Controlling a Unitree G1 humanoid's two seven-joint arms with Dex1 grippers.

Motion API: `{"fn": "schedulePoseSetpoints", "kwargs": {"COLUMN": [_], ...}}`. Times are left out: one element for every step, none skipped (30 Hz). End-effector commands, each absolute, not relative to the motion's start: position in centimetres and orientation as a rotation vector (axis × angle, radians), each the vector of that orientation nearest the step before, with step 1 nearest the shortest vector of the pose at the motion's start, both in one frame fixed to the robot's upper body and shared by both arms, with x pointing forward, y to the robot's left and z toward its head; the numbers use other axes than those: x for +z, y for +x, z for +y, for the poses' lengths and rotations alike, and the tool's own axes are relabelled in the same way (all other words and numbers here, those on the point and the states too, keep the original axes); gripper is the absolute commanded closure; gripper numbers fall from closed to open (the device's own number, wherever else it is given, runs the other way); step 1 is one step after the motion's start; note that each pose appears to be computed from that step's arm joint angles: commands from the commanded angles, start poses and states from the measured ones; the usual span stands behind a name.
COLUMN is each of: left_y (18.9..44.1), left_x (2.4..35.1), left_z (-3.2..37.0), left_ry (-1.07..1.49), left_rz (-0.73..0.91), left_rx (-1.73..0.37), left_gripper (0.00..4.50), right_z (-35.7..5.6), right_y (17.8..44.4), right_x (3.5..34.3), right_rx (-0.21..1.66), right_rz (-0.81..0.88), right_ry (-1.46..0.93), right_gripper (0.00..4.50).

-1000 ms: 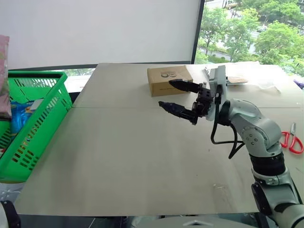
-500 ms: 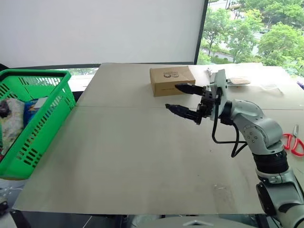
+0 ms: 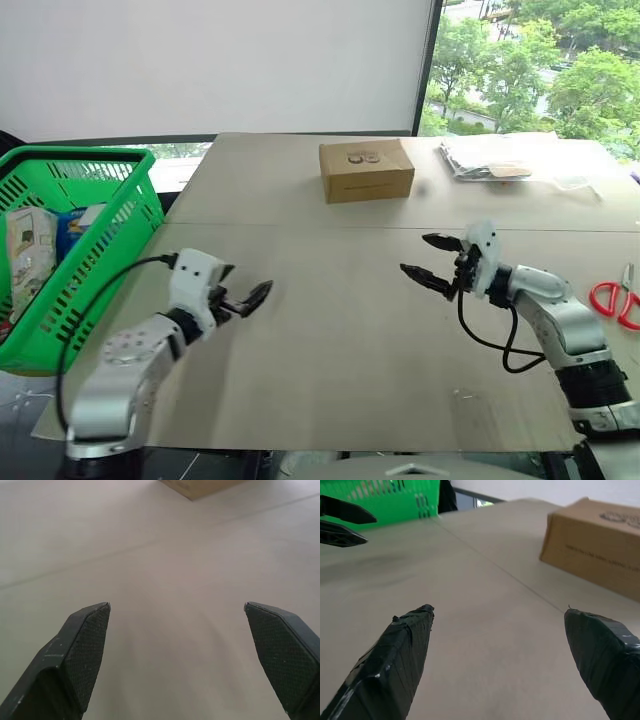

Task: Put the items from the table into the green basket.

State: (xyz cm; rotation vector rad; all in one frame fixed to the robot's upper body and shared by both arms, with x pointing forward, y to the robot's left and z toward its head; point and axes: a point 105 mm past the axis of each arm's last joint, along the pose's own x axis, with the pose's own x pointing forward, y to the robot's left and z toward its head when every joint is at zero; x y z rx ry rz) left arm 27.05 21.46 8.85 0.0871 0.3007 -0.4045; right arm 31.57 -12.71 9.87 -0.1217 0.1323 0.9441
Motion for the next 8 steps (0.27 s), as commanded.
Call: {"fn": "schedulePoseSetpoints", "kwargs": {"left_y": [27.3, 27.2, 27.0, 26.8, 26.6, 26.5, 26.4, 26.3], "left_x": [9.0, 8.8, 8.6, 8.5, 8.4, 8.2, 8.1, 8.0], "left_z": [21.0, 21.0, 21.0, 21.0, 20.9, 20.7, 20.6, 20.5], "left_ry": [0.020, -0.003, -0.002, 0.002, 0.010, 0.026, 0.036, 0.047], "left_rz": [0.239, 0.242, 0.246, 0.251, 0.259, 0.268, 0.273, 0.276], "left_rx": [-0.395, -0.396, -0.406, -0.416, -0.427, -0.442, -0.451, -0.464], "left_gripper": [0.06, 0.06, 0.06, 0.06, 0.06, 0.06, 0.06, 0.06], "right_z": [-13.9, -14.4, -14.7, -15.0, -15.1, -15.1, -15.2, -15.2], "right_y": [31.9, 32.0, 32.1, 32.1, 32.1, 32.1, 32.0, 31.9], "right_x": [10.6, 10.2, 10.0, 9.9, 9.9, 9.9, 9.9, 9.9], "right_rx": [0.876, 0.845, 0.818, 0.800, 0.789, 0.784, 0.782, 0.780], "right_rz": [0.073, 0.075, 0.075, 0.071, 0.069, 0.069, 0.068, 0.068], "right_ry": [-0.183, -0.221, -0.243, -0.246, -0.236, -0.218, -0.208, -0.203], "right_gripper": [0.00, 0.00, 0.00, 0.00, 0.00, 0.00, 0.00, 0.00]}}
